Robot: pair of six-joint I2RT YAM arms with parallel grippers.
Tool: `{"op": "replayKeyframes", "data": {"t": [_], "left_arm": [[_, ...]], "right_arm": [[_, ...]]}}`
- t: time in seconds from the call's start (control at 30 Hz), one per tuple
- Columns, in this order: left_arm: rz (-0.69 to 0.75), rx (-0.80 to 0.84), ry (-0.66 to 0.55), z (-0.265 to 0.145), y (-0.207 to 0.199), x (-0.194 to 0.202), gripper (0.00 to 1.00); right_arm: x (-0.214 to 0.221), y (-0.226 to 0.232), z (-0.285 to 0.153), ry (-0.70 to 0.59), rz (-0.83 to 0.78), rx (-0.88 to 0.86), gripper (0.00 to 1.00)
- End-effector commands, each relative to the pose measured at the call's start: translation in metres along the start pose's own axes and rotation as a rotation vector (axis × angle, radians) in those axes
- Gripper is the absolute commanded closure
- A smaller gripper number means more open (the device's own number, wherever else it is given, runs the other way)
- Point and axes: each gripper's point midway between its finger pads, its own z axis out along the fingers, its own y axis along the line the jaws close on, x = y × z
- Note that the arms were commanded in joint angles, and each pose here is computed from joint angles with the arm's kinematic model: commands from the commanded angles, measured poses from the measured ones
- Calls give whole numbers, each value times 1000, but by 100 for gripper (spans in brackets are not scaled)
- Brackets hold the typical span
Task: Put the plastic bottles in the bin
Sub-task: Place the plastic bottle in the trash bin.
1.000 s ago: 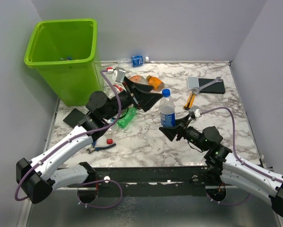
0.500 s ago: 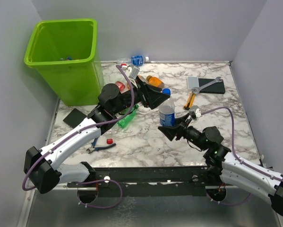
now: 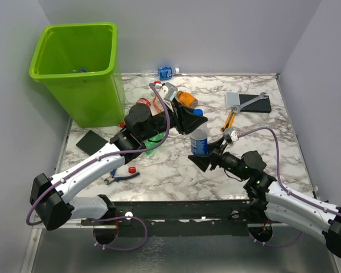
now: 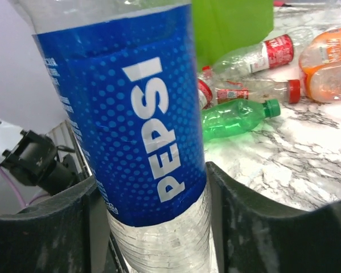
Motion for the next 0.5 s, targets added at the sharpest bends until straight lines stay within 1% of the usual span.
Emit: {"op": "replayKeyframes", "data": {"t": [0.0,0.03,0.07,0.13,0.17,0.23,0.3,0.4,0.47], "left_arm": [[62,5,4,2,-9,-3,89],[79,-10,1,1,-7,-3,96],[91,-21,1,0,-5,-3,100],[118,-52,-4,-4,-1,-5,100],[137,-74,-9,-6,3,-7,100],[196,-132,-30,-12,10,-17,100],[275,-210,-67,-20,17,-37,100],[400,-332,-145,-34,24,-79,100],[484,-410,-201,-44,24,-112,100]], "right_arm": [[-10,13,4,15,-14,-46,29],[-9,13,5,29,-7,-42,21],[-9,13,5,45,2,-35,14],[-12,14,5,68,19,-20,2],[-13,13,5,80,30,-8,0],[-22,13,2,84,45,24,0],[-32,10,-3,91,60,77,0],[-63,13,-9,59,72,131,0],[-82,23,-12,46,83,120,0]]}}
